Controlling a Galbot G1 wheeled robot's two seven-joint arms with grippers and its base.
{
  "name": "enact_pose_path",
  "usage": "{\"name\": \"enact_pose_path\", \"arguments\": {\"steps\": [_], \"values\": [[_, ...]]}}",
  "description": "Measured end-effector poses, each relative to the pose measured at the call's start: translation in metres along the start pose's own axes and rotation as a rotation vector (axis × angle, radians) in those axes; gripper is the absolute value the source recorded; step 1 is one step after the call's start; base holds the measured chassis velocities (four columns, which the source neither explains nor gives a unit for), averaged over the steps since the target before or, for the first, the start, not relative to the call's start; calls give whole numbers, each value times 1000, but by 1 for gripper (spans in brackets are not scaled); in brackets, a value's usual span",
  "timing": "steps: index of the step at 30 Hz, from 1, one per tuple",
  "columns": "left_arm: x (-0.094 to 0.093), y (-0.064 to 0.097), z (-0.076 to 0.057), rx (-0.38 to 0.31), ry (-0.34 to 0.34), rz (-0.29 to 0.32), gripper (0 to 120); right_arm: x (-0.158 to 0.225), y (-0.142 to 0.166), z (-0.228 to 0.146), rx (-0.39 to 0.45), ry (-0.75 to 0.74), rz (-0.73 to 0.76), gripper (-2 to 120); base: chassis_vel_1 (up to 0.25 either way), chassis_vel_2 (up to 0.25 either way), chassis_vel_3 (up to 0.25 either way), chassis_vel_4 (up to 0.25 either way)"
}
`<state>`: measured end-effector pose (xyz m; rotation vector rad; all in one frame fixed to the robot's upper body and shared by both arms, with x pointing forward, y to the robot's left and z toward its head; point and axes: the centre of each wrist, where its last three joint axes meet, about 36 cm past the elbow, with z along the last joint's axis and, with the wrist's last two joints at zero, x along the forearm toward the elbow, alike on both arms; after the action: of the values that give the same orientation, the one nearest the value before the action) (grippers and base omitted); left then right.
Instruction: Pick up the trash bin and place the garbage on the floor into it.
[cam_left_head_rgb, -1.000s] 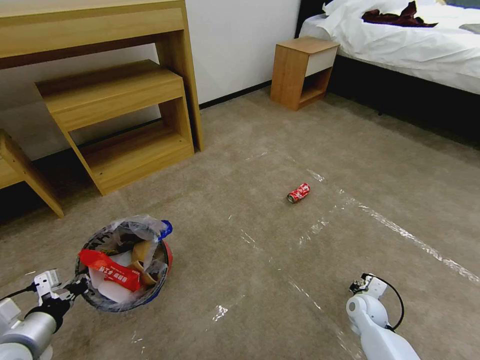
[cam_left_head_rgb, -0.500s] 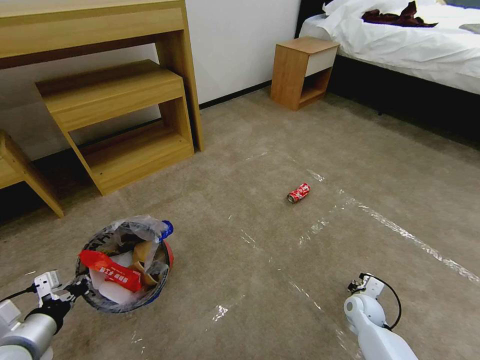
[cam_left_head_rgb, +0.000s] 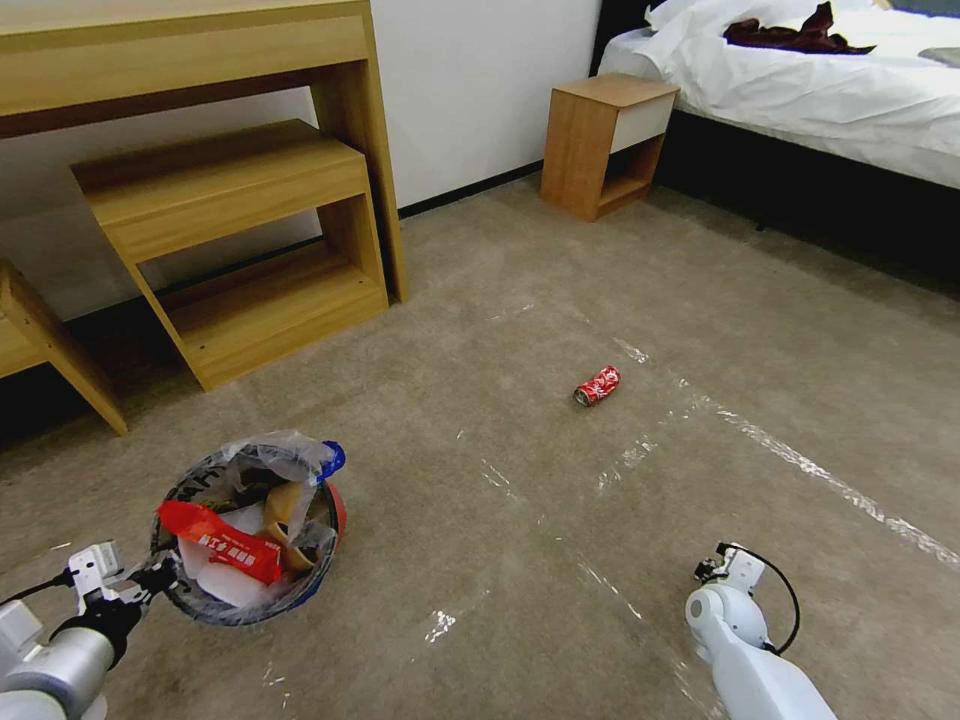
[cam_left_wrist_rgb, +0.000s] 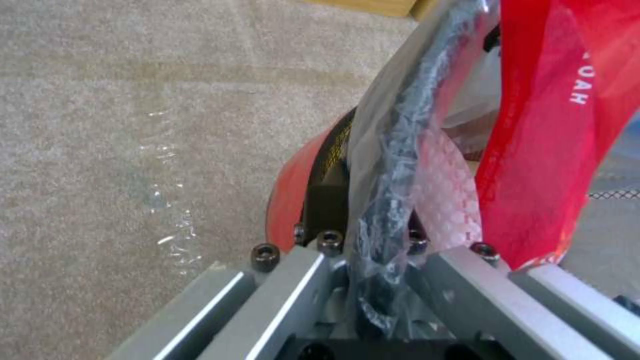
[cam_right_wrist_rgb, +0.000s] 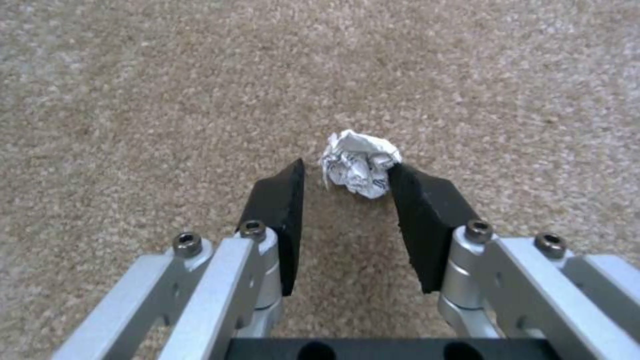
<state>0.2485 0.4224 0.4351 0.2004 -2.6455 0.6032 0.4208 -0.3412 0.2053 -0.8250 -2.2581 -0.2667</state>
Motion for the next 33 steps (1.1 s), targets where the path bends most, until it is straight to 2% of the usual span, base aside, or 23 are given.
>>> {"name": "enact_pose_path", "arguments": {"steps": [5,7,9,19,28,33], "values": [[0,0,0,-1,0,-1,0,0,1,0,1,-2,-1,32,0,0,0,0],[0,0,0,1,0,-1,0,0,1,1,2,-2,-1,28,0,0,0,0],[0,1,1,2,0,-3,0,1,0,1,3,-4,-1,19,0,0,0,0],[0,1,5,6,0,-9,0,4,-7,4,11,-16,4,0,0,0,0,0],[2,2,7,2,-2,-14,0,9,-10,7,20,-33,-7,0,0,0,0,0],[2,2,7,1,-3,-13,0,18,-20,8,15,-95,-55,0,0,0,0,0]]}}
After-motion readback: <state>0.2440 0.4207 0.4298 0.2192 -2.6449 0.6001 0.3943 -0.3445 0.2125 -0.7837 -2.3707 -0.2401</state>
